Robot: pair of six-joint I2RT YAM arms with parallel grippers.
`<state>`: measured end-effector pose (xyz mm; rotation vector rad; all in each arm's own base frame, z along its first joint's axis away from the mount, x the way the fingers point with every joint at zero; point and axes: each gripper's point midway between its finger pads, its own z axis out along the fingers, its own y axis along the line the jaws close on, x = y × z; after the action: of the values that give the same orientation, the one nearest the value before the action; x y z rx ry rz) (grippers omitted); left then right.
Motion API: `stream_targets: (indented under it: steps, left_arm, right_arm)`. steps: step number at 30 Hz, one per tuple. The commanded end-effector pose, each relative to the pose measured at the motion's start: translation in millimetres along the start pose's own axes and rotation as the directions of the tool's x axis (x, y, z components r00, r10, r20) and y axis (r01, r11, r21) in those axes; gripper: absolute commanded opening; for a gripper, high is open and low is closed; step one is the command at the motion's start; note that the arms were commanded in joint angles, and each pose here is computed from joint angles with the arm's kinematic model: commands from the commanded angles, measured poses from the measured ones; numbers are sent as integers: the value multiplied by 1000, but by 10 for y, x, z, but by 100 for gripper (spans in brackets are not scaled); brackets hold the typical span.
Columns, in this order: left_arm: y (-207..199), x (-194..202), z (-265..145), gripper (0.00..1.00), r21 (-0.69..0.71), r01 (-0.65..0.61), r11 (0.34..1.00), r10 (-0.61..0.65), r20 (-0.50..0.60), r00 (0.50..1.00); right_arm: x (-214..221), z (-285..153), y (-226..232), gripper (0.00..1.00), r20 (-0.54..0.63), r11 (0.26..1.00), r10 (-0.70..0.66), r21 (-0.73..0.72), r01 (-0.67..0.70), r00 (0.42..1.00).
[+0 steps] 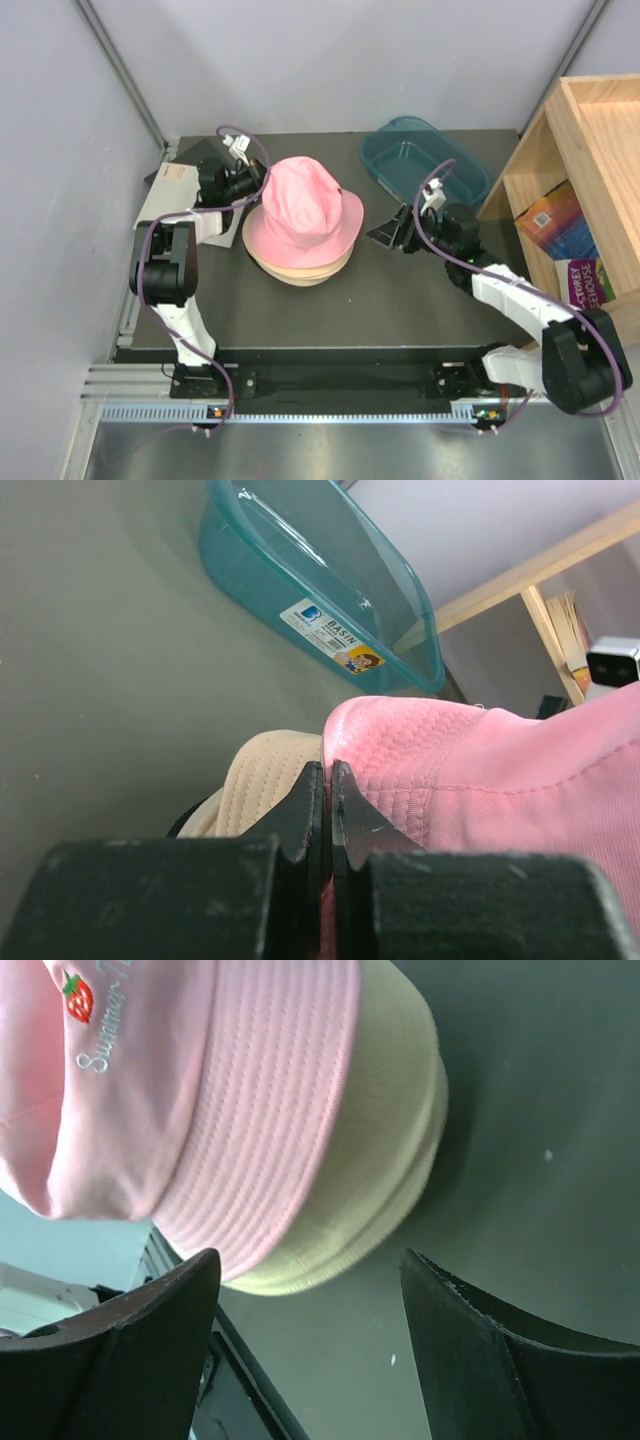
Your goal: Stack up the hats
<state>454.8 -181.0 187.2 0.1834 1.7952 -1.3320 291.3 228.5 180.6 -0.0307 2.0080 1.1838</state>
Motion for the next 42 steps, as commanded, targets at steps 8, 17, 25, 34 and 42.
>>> stream_targets:
  steps: [8, 17, 25, 34, 42]
  left_arm:
    - [-226, -195, 15, 0, 78, -148, 986, 145, 42, 988]
    - [-254, -182, -1, 0, 85, -164, 983, 162, 35, 986]
    - [-313, -165, -7, 0, 101, -179, 979, 176, 33, 984]
    - [-353, -360, -124, 69, -73, -133, 988, 138, 57, 989]
    - [-221, -720, -938, 93, -618, 20, 786, 148, 219, 964]
  right_arm:
    - [-497, 332, 391, 73, 191, 955, -3, -291, 59, 982]
    - [-503, 439, 490, 70, 210, 905, 49, -423, 46, 976]
    - [-378, 599, 417, 40, 132, 894, 134, -444, -62, 982]
    - [-223, 593, 274, 0, 102, 905, 185, -405, -128, 977]
    - [-85, 545, 243, 0, 102, 929, 154, -355, -109, 983]
